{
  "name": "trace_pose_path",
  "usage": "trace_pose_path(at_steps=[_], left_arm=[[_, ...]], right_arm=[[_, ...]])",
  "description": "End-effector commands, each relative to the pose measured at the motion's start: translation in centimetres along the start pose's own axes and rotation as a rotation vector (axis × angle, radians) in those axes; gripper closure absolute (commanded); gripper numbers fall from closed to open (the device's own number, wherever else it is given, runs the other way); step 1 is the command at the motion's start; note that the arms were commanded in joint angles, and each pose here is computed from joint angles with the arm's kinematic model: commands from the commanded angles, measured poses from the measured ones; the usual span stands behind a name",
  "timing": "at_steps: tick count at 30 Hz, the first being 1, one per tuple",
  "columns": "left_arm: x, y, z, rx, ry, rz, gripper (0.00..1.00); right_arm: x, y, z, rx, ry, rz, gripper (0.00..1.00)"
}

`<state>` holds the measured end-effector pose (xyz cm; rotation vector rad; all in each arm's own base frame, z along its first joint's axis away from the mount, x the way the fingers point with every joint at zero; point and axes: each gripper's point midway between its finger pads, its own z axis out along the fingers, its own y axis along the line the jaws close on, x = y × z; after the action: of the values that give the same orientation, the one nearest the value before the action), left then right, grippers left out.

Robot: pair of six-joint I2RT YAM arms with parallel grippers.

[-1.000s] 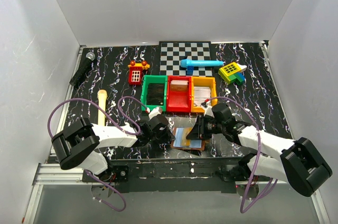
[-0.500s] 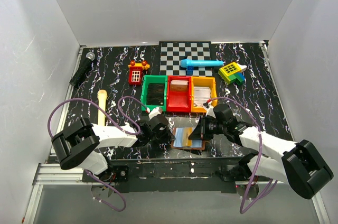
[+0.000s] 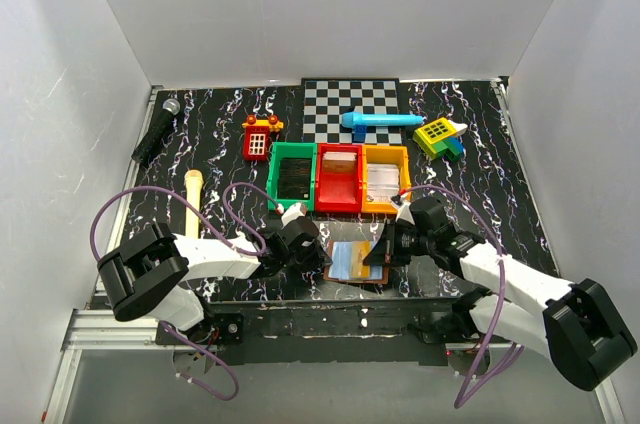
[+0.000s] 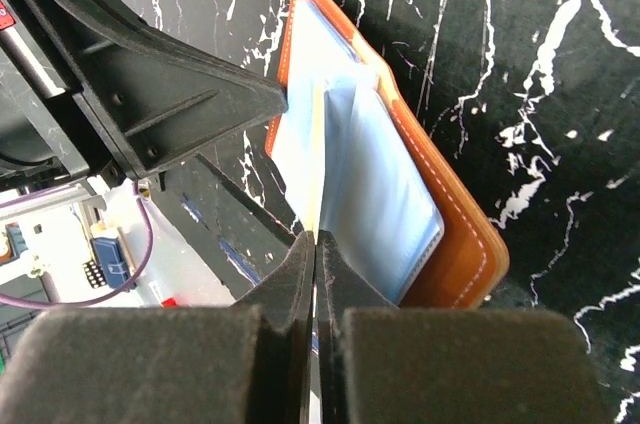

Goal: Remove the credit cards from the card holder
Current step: Remove the credit card from the card holder, then place the credit card in the storage box.

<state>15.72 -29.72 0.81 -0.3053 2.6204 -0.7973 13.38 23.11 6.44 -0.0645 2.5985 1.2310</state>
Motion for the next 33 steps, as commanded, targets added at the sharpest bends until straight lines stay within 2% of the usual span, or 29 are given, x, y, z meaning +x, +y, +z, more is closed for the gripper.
trace_pose_path(at_steps=[1,8,15,16,17,21,24,26,30,33], left_arm=[[3.8,15.7,-2.2,-0.524,0.12,0.119,1.0],[3.5,15.2,-2.3,-0.511,0.113,0.13,1.0],[2.7,12.8,-2.3,-0.432,0.108,0.177,0.98],[2.5,12.1,-2.4,-0.408,0.1,0.178,0.93],[2.2,11.2,-2.5,-0.373,0.09,0.18,0.84],[0.0,6.7,-4.1,-0.215,0.012,0.209,0.43],[-2.1,3.5,-6.3,-0.114,-0.075,0.215,0.25],[-3.2,1.5,-7.8,-0.038,-0.126,0.218,0.21],[-5.2,-2.2,-10.8,0.149,-0.239,0.266,0.2],[-5.8,-6.3,-13.7,0.429,-0.336,0.35,0.21]], right_arm=[[-1.1,0.7,-0.9,0.008,-0.031,-0.031,0.99],[-1.8,2.1,-2.9,0.014,-0.084,-0.059,0.99],[-3.4,5.9,-6.1,-0.026,-0.143,-0.134,0.99],[-3.6,6.4,-6.5,-0.028,-0.151,-0.143,0.99],[-3.8,6.6,-6.8,-0.024,-0.159,-0.15,0.99],[-4.8,7.6,-7.9,-0.018,-0.202,-0.194,0.99],[-5.3,8.0,-8.6,-0.008,-0.222,-0.241,0.99],[-5.5,8.4,-8.9,-0.01,-0.229,-0.271,0.99],[-5.0,10.4,-9.4,-0.126,-0.222,-0.414,0.99],[-2.9,11.7,-10.0,-0.21,-0.076,-0.522,0.99]])
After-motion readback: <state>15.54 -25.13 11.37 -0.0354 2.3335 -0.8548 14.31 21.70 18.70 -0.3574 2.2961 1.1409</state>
